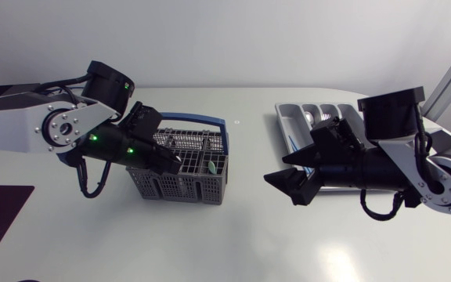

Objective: Unload the cutlery basket into the drawer organizer.

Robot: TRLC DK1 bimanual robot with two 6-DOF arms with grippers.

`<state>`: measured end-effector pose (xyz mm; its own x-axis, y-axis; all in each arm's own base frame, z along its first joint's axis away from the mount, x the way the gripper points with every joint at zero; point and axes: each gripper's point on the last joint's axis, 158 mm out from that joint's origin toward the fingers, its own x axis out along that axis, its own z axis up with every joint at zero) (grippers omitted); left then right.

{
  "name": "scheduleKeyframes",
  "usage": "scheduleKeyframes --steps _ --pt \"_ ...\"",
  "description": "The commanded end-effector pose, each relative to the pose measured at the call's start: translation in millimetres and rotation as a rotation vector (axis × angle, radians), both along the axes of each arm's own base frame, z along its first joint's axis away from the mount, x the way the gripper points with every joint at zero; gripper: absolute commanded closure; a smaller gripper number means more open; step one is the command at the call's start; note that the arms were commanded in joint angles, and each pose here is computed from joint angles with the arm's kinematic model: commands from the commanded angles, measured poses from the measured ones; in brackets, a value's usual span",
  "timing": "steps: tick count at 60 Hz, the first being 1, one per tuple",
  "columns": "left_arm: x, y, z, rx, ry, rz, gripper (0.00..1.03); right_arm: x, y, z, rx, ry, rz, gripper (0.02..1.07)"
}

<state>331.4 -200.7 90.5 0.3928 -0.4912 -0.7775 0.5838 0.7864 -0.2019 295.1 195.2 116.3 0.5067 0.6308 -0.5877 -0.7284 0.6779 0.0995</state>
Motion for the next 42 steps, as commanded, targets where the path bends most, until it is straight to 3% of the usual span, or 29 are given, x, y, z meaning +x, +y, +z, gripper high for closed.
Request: scheduleKeyframes --steps 1,42 --pt "5.8 -5.1 17.7 -0.022 -0.036 0.008 1.00 -6.5 -5.6 -11.5 -0.010 0.029 -0.011 0.17" --pt "-9.7 11.8 84.6 -0.091 -0.157 0.056 1.00 -11.2 -4.1 -5.2 -0.008 0.008 0.000 0.17"
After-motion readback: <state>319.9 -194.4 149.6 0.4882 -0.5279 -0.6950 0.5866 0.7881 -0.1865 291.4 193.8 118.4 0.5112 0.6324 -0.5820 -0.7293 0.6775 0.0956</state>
